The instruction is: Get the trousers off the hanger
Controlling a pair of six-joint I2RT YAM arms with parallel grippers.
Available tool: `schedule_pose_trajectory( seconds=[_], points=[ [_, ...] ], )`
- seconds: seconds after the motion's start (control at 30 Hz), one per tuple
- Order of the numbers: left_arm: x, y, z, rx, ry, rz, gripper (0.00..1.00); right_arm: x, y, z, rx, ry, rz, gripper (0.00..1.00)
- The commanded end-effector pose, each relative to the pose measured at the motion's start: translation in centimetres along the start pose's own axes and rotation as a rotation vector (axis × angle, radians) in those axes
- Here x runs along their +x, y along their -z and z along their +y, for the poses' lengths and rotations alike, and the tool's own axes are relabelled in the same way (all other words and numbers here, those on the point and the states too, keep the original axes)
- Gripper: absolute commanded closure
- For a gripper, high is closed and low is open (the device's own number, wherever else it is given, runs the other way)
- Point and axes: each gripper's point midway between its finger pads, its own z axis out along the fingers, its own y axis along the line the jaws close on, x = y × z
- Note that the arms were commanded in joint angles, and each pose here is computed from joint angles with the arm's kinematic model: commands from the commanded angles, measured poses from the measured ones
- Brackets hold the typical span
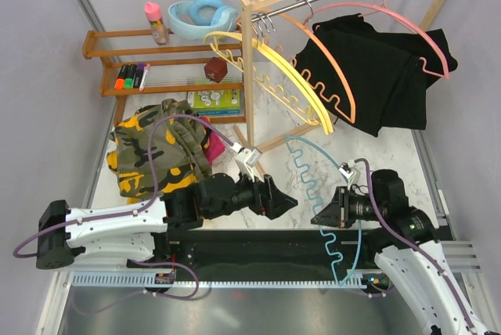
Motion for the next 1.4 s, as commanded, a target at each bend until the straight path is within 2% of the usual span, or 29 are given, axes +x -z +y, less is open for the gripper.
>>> schedule_pose_trajectory(
  seconds=[0.0,0.13,0.33,0.43,0.63,0.8,0.83,0.87,0.9,0.93,0.97,1.0,1.07,1.1,1.2,1.37],
  points=[
    [-2.7,-1.6,-1.6,0.07,0.083,-0.126,0.08,0.6,2.2,4.5,-0.141,0.112,0.009,1.0],
    [-2.1,-3.9,-1.5,0.089,0.12,-0.138,0.1,1.1,2.5,4.8,-0.164,0.105,0.01,1.0],
    [-3.5,-5.7,-3.4,0.194,0.154,-0.232,0.12,1.8,3.0,5.5,-0.191,0.107,0.015,1.0],
    [-4.0,-6.2,-4.1,0.23,0.164,-0.249,0.17,1.9,3.4,5.9,-0.194,0.12,0.014,1.0],
    [-4.5,-5.9,-5.1,0.334,0.212,-0.311,0.35,2.3,3.4,5.8,-0.198,0.12,0.025,1.0],
    [-4.2,-6.8,-5.5,0.338,0.2,-0.289,0.48,2.3,3.7,6.1,-0.197,0.129,0.021,0.99],
    [-4.1,-6.9,-5.7,0.344,0.198,-0.285,0.54,2.3,3.7,6.1,-0.198,0.131,0.022,0.98],
    [-4.2,-7.1,-5.8,0.344,0.197,-0.283,0.65,2.3,3.8,6.2,-0.197,0.134,0.022,0.98],
    [-4.2,-7.4,-5.9,0.344,0.2,-0.28,0.72,2.4,3.9,6.3,-0.199,0.141,0.019,0.96],
    [-4.1,-7.4,-6.0,0.351,0.201,-0.275,0.81,2.4,3.9,6.4,-0.199,0.142,0.018,0.92],
    [-4.2,-7.5,-6.2,0.356,0.202,-0.273,0.96,2.3,4.1,6.4,-0.194,0.145,0.013,0.87],
    [-4.3,-7.4,-6.5,0.362,0.205,-0.274,0.98,2.3,4.1,6.3,-0.183,0.151,0.01,0.76],
    [-4.5,-7.0,-6.8,0.375,0.217,-0.273,0.98,2.3,4.2,5.8,-0.144,0.144,0.001,0.63],
    [-4.3,-7.0,-6.4,0.359,0.219,-0.264,0.98,2.3,4.2,5.6,-0.133,0.144,0.0,0.52],
    [-4.5,-6.1,-5.6,0.307,0.235,-0.265,0.98,1.8,4.3,4.4,-0.038,0.119,-0.036,0.4],
    [-5.4,-4.2,-5.7,0.321,0.235,-0.294,0.98,0.6,6.0,1.9,0.193,0.106,-0.149,0.22]
  ],
)
